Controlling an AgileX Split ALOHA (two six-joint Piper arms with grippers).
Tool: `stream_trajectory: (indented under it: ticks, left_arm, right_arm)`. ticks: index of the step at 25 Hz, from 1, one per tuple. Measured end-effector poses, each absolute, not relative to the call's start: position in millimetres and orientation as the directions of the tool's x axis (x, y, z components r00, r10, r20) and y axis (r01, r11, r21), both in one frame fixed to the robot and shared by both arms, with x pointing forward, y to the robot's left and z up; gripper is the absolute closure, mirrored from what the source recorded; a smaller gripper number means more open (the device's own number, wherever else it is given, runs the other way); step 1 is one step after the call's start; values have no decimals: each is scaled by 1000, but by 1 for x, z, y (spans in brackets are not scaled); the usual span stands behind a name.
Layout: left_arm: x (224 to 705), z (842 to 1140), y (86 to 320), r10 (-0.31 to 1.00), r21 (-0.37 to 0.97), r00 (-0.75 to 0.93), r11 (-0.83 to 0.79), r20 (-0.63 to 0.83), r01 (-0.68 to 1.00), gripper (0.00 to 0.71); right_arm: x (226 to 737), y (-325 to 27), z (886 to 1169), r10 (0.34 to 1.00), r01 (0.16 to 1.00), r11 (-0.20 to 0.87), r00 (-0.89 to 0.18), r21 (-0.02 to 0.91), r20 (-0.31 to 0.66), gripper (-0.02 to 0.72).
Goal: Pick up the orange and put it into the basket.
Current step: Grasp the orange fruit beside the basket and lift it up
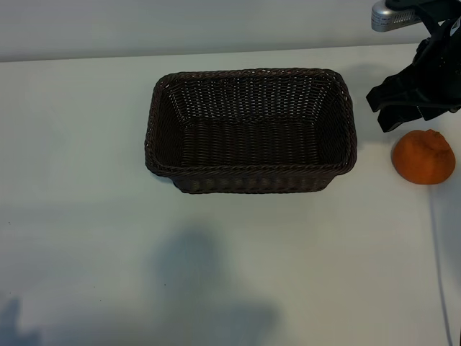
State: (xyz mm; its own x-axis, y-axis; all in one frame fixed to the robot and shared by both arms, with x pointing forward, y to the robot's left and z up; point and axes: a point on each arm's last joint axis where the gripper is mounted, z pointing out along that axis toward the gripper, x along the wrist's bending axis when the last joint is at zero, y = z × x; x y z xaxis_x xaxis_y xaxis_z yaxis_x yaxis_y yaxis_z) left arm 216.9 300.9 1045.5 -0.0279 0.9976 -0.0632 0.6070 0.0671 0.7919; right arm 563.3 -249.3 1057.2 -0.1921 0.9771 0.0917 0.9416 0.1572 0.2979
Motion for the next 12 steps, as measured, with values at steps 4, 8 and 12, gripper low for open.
stream_trajectory:
  ticks: [4, 8, 12]
  left_arm:
    - [217, 1045, 301, 997, 792, -31, 73, -68, 607, 116]
    - [217, 1045, 301, 997, 792, -32, 71, -65, 607, 116]
    - [217, 1045, 302, 1000, 794, -2, 4, -3, 607, 116]
  right_arm:
    - [563, -249, 1057, 977, 942, 157, -192, 296, 92, 143]
    - [562, -249, 1057, 977, 944, 160, -193, 288, 93, 143]
    - [563, -249, 1057, 977, 944, 159, -193, 289, 92, 143]
